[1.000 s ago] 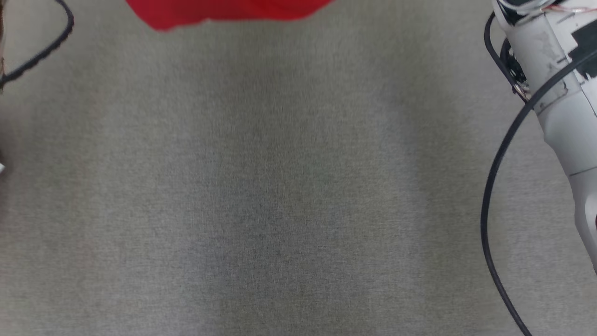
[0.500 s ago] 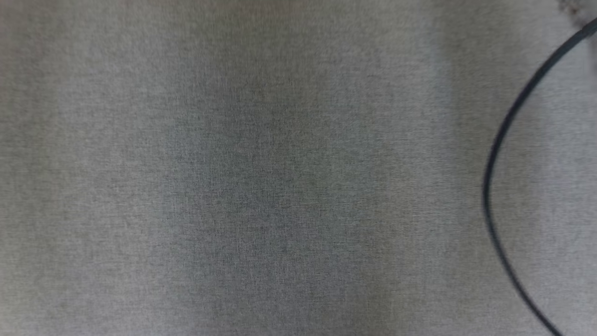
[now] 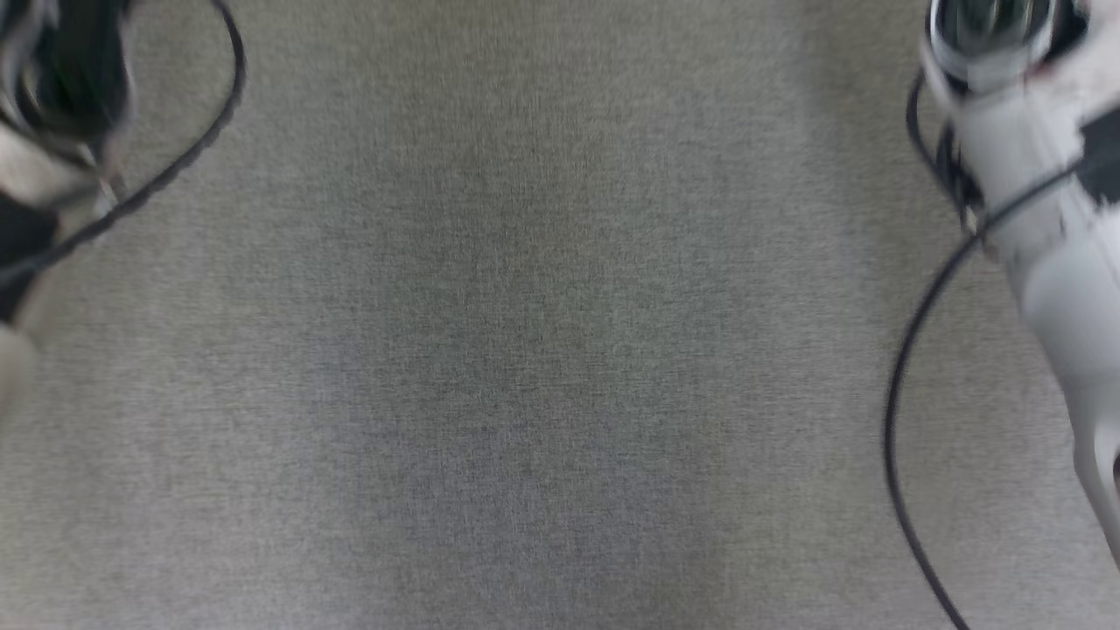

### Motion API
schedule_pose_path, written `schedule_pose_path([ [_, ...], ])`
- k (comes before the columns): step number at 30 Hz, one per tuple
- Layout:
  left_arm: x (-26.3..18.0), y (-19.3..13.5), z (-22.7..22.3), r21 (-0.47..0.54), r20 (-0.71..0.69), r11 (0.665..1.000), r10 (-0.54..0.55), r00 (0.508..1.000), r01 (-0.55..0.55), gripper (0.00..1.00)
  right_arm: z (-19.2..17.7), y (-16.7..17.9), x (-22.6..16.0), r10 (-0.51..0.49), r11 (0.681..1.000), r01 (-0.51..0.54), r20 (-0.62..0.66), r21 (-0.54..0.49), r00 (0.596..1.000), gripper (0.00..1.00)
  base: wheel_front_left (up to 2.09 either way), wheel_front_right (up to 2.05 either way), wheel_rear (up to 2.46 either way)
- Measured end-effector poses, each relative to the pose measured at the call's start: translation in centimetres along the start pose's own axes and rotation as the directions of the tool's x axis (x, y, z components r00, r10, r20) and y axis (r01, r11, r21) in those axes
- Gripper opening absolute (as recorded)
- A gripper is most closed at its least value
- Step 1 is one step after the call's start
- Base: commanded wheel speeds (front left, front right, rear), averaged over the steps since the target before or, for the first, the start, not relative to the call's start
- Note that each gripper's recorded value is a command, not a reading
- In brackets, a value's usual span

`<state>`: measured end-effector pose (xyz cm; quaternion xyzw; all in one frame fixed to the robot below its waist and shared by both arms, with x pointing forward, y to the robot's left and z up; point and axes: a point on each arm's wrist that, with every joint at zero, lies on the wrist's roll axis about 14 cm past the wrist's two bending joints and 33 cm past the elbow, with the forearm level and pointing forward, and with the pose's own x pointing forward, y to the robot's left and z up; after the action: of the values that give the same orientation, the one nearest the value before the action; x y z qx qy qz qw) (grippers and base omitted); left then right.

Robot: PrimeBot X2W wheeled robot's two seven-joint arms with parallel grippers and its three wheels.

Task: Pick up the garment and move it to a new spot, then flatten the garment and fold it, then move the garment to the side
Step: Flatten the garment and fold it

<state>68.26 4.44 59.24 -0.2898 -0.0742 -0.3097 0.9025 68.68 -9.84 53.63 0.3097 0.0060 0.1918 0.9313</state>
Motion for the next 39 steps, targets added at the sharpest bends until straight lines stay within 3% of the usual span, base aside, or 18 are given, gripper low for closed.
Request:
schedule_pose_path([
  [4,-3.0,0.2,-1.9,-0.12,-0.039,0.991,0.061,0.997,-0.065,0.0,-2.2,-0.7,-3.9,-0.018,0.996,0.028,-0.113,0.086,0.993,0.0,0.0,0.0,0.0],
  [8,-6.8,-0.1,-4.5,-0.159,-0.12,0.979,0.108,0.987,-0.127,0.0,-3.8,-0.7,-8.2,-0.029,0.986,0.063,-0.211,0.156,0.977,0.0,0.0,0.0,0.0],
  [12,-10.0,-0.9,-5.7,-0.236,-0.148,0.953,0.159,0.976,-0.191,0.0,-5.1,0.3,-11.8,-0.016,0.972,0.085,-0.298,0.218,0.954,0.0,0.0,0.0,0.0],
  [18,-14.7,-3.0,-7.1,-0.33,-0.181,0.905,0.22,0.959,-0.27,0.0,-7.2,1.7,-17.8,-0.012,0.966,0.118,-0.413,0.232,0.911,0.0,0.0,0.0,0.0],
  [25,-19.7,-5.1,-7.1,-0.382,-0.181,0.86,0.289,0.94,-0.338,0.0,-7.7,3.7,-22.7,-0.015,0.959,0.132,-0.42,0.251,0.907,0.0,0.0,0.0,0.0],
  [39,-25.8,-9.1,-6.0,-0.427,-0.132,0.827,0.342,0.93,-0.365,0.0,-9.0,6.4,-30.8,-0.019,0.938,0.16,-0.414,0.309,0.91,0.0,0.0,0.0,0.0],
])
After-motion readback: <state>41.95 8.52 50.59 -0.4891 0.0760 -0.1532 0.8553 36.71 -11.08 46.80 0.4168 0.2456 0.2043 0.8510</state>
